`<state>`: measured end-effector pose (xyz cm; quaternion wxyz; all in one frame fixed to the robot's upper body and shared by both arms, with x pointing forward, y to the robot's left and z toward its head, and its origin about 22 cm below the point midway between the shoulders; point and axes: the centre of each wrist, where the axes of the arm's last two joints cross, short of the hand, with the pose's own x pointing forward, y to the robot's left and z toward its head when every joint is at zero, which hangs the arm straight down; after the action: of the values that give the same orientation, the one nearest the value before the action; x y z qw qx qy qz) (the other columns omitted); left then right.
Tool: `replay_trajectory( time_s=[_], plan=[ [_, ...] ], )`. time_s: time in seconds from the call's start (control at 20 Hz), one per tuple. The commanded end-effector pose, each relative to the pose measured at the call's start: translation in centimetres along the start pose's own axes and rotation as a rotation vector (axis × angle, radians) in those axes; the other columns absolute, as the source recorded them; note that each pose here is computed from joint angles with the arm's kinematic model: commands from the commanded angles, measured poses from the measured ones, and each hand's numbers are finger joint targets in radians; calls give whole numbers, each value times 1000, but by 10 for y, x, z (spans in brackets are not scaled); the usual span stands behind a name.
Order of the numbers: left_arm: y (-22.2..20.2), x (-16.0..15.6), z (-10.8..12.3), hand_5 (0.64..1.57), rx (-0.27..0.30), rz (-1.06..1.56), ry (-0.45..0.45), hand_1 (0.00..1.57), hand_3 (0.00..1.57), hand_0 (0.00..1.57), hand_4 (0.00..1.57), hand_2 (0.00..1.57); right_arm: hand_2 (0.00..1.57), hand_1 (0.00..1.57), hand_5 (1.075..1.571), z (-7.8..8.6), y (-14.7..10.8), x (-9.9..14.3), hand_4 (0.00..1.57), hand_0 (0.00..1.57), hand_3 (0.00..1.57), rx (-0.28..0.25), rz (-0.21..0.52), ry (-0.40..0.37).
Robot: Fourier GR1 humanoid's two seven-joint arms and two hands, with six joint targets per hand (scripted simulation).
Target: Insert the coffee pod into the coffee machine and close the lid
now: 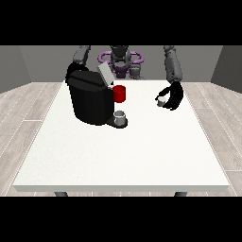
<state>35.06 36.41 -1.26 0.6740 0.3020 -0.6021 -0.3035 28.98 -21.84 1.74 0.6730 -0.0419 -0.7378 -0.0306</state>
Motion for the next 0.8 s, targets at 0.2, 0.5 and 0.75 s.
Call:
replay_trajectory(
  time_s=[0.2, 0.5, 0.75],
  plan=[
    [-15, 7, -5, 1571, -42, -153, 12, 899, 776, 899, 309, 1011, 0, 0, 1571, -10, -5, 4, 414, 0, 0, -11, -2, 35],
    [2, -6, -3, 1571, -9, -140, -59, 1266, 1363, 1266, 507, 1399, 0, 0, 1571, 2, -17, -7, 442, 0, 0, -9, -40, 31],
    [8, 38, -26, 1571, -83, -94, -191, 1450, 1388, 1450, 623, 1452, 0, 0, 1571, 3, -18, -25, 490, 0, 0, -22, 8, 97]
  ],
)
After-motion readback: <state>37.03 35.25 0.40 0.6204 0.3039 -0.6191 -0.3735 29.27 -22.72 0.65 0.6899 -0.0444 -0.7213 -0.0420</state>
